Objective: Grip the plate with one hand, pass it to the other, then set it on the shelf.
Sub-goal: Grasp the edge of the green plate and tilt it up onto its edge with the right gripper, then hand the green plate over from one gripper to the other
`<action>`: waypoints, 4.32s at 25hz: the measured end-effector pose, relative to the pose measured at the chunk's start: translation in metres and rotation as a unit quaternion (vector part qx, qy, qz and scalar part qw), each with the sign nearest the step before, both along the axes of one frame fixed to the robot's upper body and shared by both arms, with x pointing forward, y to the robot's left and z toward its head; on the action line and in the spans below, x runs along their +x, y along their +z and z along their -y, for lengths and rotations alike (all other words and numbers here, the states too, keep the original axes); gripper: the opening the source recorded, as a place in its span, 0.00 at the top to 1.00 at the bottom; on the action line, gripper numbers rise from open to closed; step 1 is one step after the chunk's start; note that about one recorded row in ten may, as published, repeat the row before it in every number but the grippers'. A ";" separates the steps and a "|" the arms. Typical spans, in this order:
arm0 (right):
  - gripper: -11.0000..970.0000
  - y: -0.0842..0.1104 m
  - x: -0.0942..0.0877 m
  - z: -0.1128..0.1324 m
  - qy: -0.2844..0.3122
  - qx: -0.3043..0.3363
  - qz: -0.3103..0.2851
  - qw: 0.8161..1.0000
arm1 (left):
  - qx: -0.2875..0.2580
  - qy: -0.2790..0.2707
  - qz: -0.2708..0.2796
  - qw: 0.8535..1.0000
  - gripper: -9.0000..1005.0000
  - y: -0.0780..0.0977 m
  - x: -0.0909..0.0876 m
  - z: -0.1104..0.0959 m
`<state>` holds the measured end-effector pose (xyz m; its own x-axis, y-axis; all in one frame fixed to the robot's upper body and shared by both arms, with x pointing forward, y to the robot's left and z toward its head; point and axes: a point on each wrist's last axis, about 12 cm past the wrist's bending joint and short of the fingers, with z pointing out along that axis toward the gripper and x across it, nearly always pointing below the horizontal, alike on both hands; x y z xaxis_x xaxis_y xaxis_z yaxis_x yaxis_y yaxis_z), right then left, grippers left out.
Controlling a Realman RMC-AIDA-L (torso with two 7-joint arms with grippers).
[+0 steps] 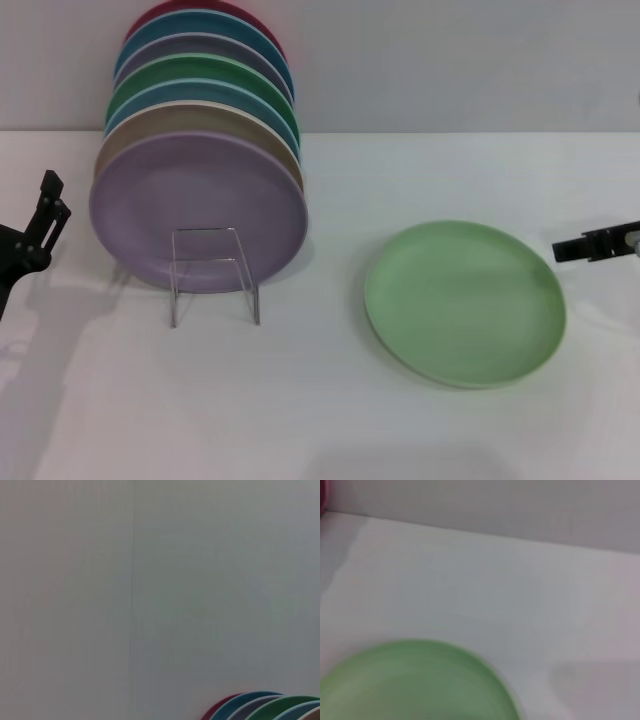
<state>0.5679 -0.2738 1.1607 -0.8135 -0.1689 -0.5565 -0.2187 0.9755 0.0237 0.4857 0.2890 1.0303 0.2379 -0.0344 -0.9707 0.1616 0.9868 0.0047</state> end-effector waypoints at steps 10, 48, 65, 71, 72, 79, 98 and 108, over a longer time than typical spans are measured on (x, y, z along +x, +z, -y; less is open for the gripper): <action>0.26 -0.020 0.009 -0.002 -0.016 0.016 -0.045 0.999 | 0.000 -0.002 0.003 1.000 0.17 0.001 0.001 0.002; 0.66 -0.044 0.024 -0.016 -0.003 0.014 -0.077 0.997 | 0.003 0.005 0.003 1.000 0.18 0.001 0.000 -0.002; 0.85 -0.045 0.024 -0.019 0.010 0.007 -0.074 0.997 | 0.001 0.005 0.003 1.000 0.18 0.001 0.000 -0.002; 0.91 -0.042 0.026 -0.021 0.017 0.003 -0.065 0.998 | 0.001 0.005 0.003 1.000 0.18 0.001 0.000 -0.002; 0.93 -0.041 0.026 -0.021 0.019 0.002 -0.062 0.998 | 0.001 0.005 0.003 1.000 0.18 0.001 0.000 -0.002; 0.94 -0.029 0.023 -0.021 0.026 -0.006 -0.022 0.999 | 0.000 0.005 0.003 1.000 0.18 0.001 -0.001 -0.002; 0.97 0.009 0.016 -0.024 0.052 -0.040 0.162 0.985 | 0.002 0.004 0.002 1.000 0.18 0.000 -0.001 -0.002; 0.97 0.003 0.017 -0.037 0.075 -0.065 0.269 0.958 | 0.003 0.002 0.000 1.000 0.18 0.000 -0.002 -0.001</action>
<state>0.5854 -0.2365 1.1634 -0.3754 -0.3580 -0.8550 -0.3027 0.9192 -0.2519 0.4842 0.2902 1.0298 0.2382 -0.0273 -0.9708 0.1570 0.9875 0.0108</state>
